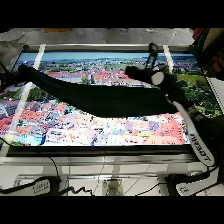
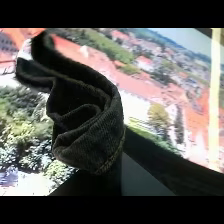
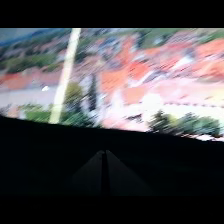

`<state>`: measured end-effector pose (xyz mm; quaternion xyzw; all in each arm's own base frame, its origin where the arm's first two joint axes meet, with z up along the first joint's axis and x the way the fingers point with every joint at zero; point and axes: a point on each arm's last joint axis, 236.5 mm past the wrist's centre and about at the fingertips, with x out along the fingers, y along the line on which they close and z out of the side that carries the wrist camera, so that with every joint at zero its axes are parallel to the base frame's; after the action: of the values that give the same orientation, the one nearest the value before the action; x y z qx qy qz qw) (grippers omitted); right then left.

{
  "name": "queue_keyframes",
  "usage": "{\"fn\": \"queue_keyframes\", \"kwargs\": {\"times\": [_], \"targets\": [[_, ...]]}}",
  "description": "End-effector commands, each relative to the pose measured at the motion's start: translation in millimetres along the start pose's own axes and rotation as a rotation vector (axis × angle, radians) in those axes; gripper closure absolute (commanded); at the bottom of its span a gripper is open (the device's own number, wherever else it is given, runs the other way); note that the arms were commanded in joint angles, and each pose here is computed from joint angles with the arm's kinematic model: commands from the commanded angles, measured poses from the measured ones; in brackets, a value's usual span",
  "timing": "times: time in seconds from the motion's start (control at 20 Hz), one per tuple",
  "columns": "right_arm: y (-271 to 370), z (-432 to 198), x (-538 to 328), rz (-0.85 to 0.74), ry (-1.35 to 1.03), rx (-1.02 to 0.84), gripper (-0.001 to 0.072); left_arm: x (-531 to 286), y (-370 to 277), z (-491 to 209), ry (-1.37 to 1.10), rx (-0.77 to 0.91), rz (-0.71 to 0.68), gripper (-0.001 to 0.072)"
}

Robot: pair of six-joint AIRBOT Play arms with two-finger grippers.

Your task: Fold the clothes and pants, and hang the long-sleeved shirts on hangers.

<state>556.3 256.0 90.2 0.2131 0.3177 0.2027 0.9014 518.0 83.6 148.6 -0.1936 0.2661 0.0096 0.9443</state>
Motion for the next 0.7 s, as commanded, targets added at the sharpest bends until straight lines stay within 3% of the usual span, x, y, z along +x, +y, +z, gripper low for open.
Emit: {"fn": "queue_keyframes", "kwargs": {"times": [0.0, 0.4, 0.65], "targets": [[74, -81, 40, 0.092, 0.157, 0.024, 0.0664, -52, -28, 9, 0.007, 0.072, -0.041, 0.0685], [246, -213, 60, 0.364, 0.443, -0.047, 0.0664, -92, -42, 23, -0.043, 0.124, -0.040, 0.0685], [293, -287, 42, 0.424, 0.547, -0.133, 0.0664, -80, -55, 14, -0.014, 0.113, -0.080, 0.0684]]}}
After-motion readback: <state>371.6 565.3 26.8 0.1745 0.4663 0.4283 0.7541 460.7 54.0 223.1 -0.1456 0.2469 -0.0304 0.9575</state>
